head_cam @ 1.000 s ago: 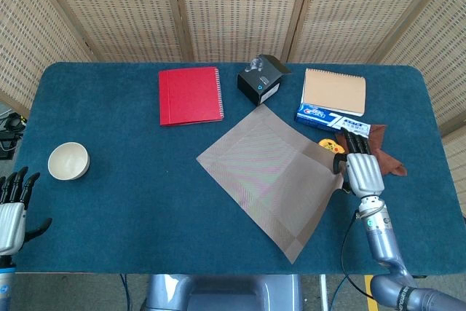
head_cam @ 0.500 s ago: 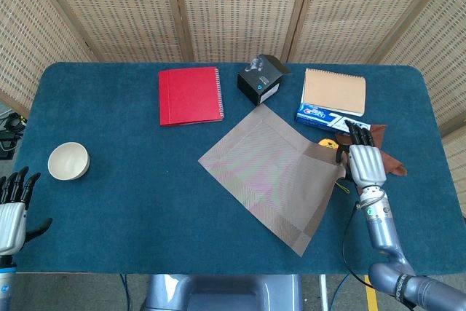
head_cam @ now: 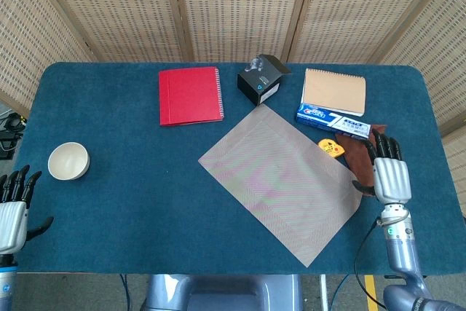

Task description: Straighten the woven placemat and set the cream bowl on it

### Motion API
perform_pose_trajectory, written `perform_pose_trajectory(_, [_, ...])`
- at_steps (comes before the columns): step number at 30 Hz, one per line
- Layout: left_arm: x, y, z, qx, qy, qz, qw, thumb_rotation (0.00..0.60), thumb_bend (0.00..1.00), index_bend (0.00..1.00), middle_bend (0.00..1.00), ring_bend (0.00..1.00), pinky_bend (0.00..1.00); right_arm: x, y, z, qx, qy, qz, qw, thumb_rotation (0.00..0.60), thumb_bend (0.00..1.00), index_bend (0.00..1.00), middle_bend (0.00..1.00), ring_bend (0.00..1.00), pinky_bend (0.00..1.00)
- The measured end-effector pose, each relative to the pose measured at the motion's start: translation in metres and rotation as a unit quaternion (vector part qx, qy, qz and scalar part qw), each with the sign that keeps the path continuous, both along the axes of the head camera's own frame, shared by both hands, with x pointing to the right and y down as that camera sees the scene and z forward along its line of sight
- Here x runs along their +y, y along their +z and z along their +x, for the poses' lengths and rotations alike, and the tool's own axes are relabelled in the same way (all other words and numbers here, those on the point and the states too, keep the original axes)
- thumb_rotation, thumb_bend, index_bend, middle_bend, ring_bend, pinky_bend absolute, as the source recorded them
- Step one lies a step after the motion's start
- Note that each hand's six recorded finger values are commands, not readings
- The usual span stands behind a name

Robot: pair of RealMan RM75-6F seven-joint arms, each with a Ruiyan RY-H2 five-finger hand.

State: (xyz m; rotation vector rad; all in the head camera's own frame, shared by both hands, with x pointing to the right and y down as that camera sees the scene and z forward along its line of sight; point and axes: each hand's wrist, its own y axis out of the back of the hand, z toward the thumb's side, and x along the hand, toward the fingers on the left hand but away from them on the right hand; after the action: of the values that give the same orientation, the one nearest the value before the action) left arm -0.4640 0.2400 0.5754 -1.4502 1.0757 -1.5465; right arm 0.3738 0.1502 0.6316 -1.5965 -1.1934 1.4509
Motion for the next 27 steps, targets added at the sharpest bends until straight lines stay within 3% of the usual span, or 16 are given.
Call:
perform_pose_trajectory(6, [-0.014, -0.001, 0.014, 0.016, 0.027, 0.01, 0.9995, 0.6, 0.16, 0.09, 0.0, 0.0, 0.0, 0.028, -0.02, -0.004, -0.023, -0.01, 0.016, 0.9996, 0.6, 0.16, 0.2, 0.0, 0.0, 0.0])
perform_pose_trajectory(13, [-0.049, 0.002, 0.041, 0.031, 0.075, 0.022, 0.9965, 0.6, 0.05, 0.09, 0.0, 0.0, 0.0, 0.048, -0.037, -0.003, -0.049, -0.013, 0.039, 0.998, 0.6, 0.15, 0.2, 0.0, 0.0, 0.0])
perform_pose_trajectory(21, [-0.087, 0.01, 0.074, 0.039, 0.132, 0.03, 0.99, 0.6, 0.05, 0.12, 0.0, 0.0, 0.0, 0.044, -0.042, 0.004, -0.063, -0.009, 0.043, 0.997, 0.6, 0.15, 0.2, 0.0, 0.0, 0.0])
perform_pose_trajectory(27, [-0.115, 0.037, 0.116, 0.042, 0.194, 0.002, 0.9802, 0.6, 0.06, 0.14, 0.0, 0.0, 0.0, 0.035, -0.055, 0.012, -0.073, -0.003, 0.055, 0.9958, 0.6, 0.15, 0.2, 0.0, 0.0, 0.0])
